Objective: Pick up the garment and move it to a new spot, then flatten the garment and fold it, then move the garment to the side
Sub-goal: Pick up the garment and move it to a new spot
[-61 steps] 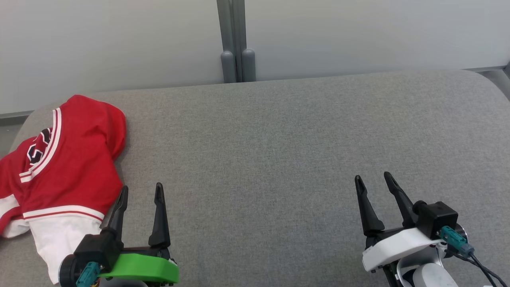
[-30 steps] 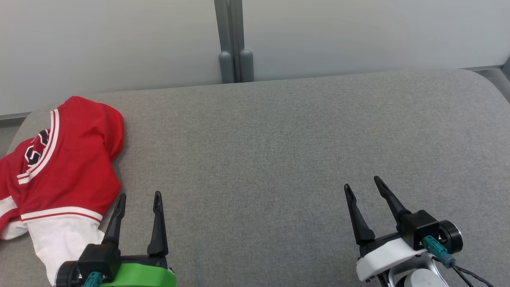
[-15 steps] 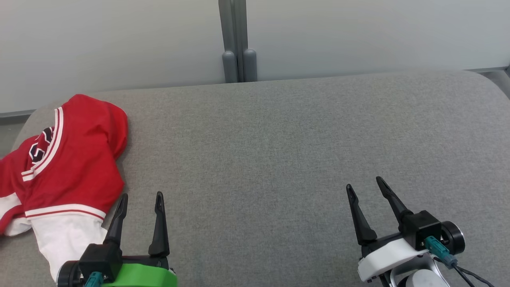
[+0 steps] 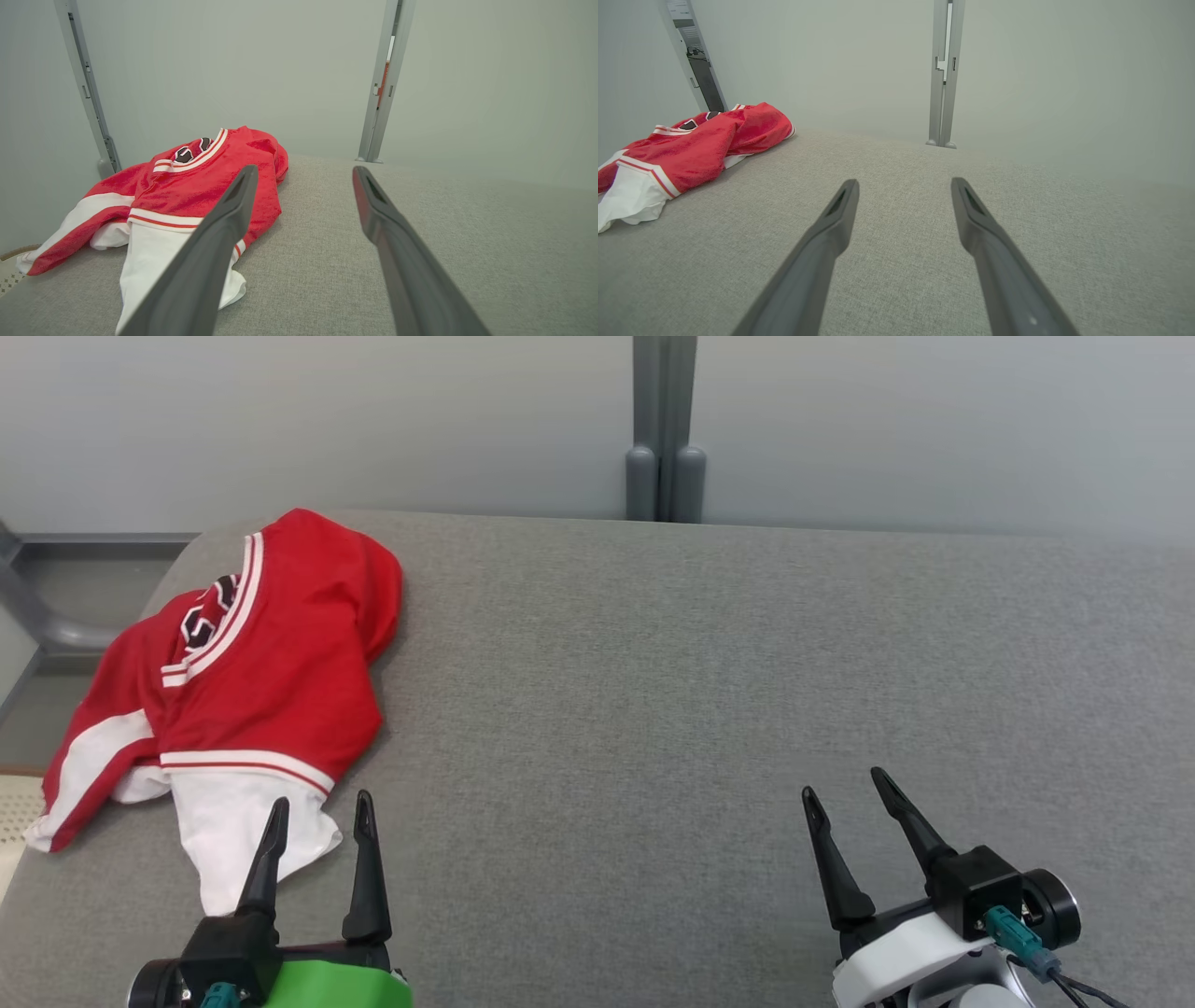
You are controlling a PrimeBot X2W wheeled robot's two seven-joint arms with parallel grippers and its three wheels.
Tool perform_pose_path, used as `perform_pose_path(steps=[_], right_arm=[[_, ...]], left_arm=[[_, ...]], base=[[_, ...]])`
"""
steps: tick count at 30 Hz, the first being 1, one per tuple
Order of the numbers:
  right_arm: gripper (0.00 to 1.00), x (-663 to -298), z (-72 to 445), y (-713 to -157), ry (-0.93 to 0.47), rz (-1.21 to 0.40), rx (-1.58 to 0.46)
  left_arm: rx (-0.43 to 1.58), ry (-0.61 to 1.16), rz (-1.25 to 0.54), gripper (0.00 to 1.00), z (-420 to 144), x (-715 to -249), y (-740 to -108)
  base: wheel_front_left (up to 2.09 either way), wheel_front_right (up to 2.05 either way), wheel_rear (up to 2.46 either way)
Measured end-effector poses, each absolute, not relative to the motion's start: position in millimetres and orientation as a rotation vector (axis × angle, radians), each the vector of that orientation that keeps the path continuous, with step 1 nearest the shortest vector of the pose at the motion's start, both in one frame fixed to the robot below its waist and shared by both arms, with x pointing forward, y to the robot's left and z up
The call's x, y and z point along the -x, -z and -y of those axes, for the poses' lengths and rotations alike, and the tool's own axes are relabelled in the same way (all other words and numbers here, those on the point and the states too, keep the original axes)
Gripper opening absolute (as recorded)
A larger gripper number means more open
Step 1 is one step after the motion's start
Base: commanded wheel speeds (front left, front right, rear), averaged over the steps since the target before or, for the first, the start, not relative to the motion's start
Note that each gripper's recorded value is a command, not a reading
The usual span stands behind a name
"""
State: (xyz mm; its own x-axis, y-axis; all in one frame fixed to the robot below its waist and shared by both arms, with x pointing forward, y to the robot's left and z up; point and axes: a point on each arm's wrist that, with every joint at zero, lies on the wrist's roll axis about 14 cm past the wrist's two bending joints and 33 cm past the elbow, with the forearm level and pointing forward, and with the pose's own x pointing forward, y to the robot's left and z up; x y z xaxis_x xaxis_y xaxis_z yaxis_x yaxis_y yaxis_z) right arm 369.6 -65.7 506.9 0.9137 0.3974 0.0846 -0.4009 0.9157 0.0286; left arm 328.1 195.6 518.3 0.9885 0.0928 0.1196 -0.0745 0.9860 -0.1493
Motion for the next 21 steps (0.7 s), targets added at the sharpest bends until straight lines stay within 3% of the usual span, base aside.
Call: perform_pose_path(steps=[21], right_arm=[[1.0,-368,-28,-499,-0.696,0.049,-0.058]], left_arm=[[0.127,-0.377,0.142,1.0,-267,-266,-518]], base=[[0.0,0.0,0.0]])
